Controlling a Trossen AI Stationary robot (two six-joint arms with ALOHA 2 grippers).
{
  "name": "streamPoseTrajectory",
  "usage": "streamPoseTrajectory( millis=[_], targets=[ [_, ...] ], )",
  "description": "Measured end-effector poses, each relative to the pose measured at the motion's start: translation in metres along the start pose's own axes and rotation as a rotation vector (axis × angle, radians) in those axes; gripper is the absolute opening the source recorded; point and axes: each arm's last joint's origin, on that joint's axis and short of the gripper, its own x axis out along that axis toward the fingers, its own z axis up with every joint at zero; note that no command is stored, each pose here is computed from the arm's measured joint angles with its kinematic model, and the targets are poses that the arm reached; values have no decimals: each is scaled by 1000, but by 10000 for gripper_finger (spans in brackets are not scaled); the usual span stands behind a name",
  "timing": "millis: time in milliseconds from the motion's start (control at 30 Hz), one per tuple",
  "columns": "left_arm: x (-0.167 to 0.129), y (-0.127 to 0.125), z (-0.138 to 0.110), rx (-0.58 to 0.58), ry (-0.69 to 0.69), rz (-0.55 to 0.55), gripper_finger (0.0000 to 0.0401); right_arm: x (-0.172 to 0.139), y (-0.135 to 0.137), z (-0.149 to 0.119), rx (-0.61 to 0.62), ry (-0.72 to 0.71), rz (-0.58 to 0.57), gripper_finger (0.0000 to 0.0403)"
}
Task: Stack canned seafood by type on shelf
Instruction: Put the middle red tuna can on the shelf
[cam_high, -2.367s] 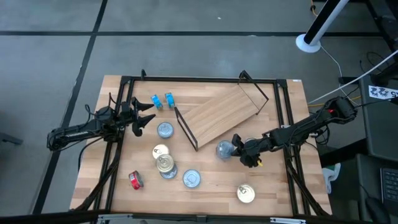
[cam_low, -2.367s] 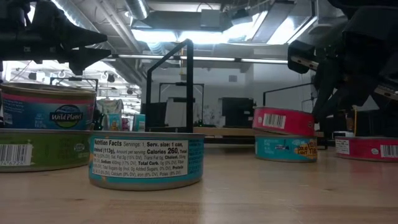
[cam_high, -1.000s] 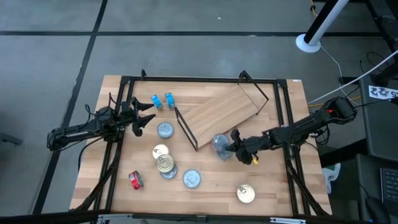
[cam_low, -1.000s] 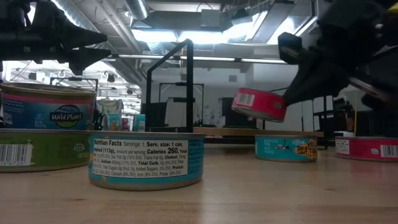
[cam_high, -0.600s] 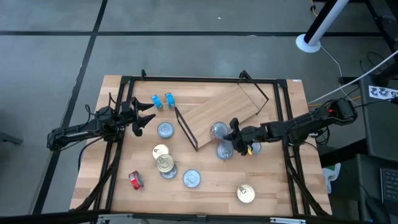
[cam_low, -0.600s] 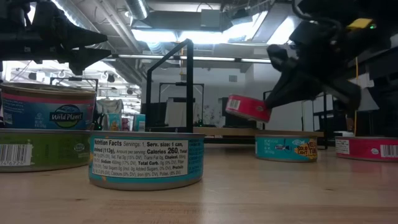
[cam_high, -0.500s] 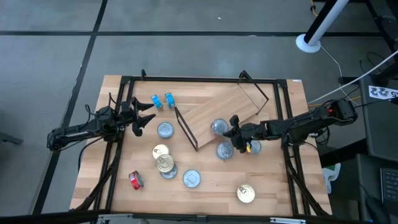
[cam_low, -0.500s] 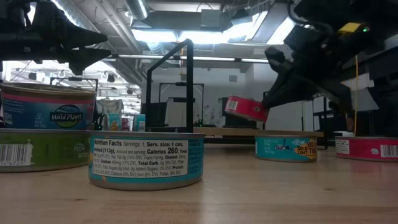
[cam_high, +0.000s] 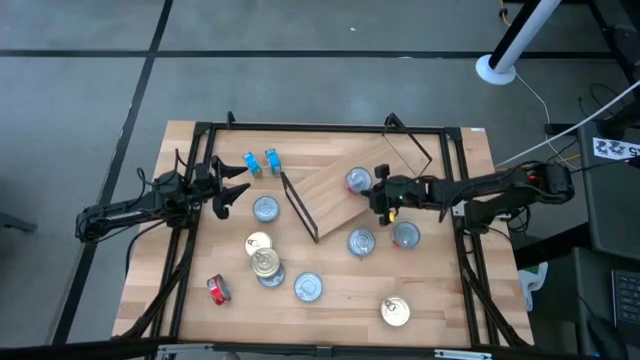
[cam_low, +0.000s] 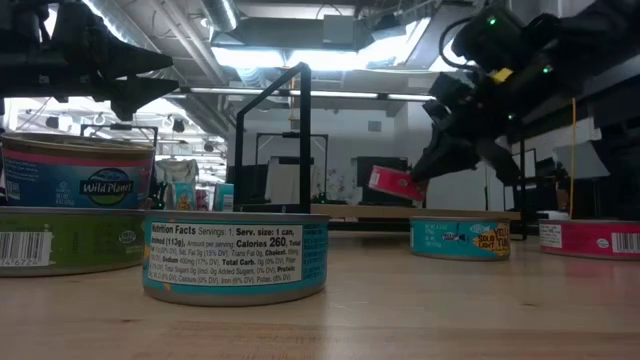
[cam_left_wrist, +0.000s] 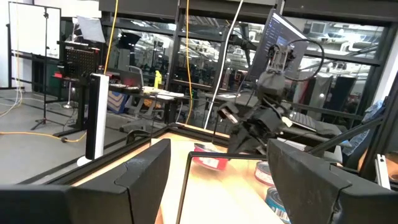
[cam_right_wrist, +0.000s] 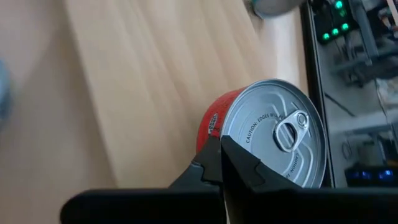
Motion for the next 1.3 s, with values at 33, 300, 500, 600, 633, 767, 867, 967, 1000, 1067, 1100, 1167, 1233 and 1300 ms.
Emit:
streamPoseTrajectory(
  millis=[33, 300, 500, 600, 633, 767, 867, 967, 1000, 1067, 1100, 1167, 1233, 1300],
  targets=[
    [0, 0, 0, 0, 0, 0, 263, 1, -3, -2, 11, 8, -7, 0],
    [0, 0, 0, 0, 0, 0, 263, 5, -22, -19, 114, 77, -65, 0],
    [0, 0, 0, 0, 1, 0, 263, 6, -32, -34, 164, 149, -81, 0],
    [0, 0, 0, 0, 0, 0, 263, 7, -37, -39, 180, 174, -92, 0],
    [0, 0, 0, 0, 1, 0, 263, 7, -38, -41, 186, 181, -96, 0],
    [0, 0, 0, 0, 1, 0, 263, 7, -44, -48, 207, 205, -114, 0],
    [0, 0, 0, 0, 1, 0, 263, 7, -48, -52, 221, 220, -126, 0],
    [0, 0, 0, 0, 1, 0, 263, 7, -50, -54, 229, 228, -132, 0],
    [0, 0, 0, 0, 1, 0, 263, 7, -50, -54, 229, 229, -132, 0],
    [0, 0, 0, 0, 1, 1, 263, 7, -50, -54, 226, 228, -131, 0],
    [0, 0, 0, 0, 1, 0, 263, 7, -50, -54, 223, 228, -130, 0],
    [0, 0, 0, 0, 1, 1, 263, 7, -50, -54, 219, 228, -130, 1],
    [0, 0, 0, 0, 1, 0, 263, 7, -50, -54, 219, 228, -130, 5],
    [0, 0, 0, 0, 1, 0, 263, 6, -50, -54, 219, 234, -137, 10]
  ],
)
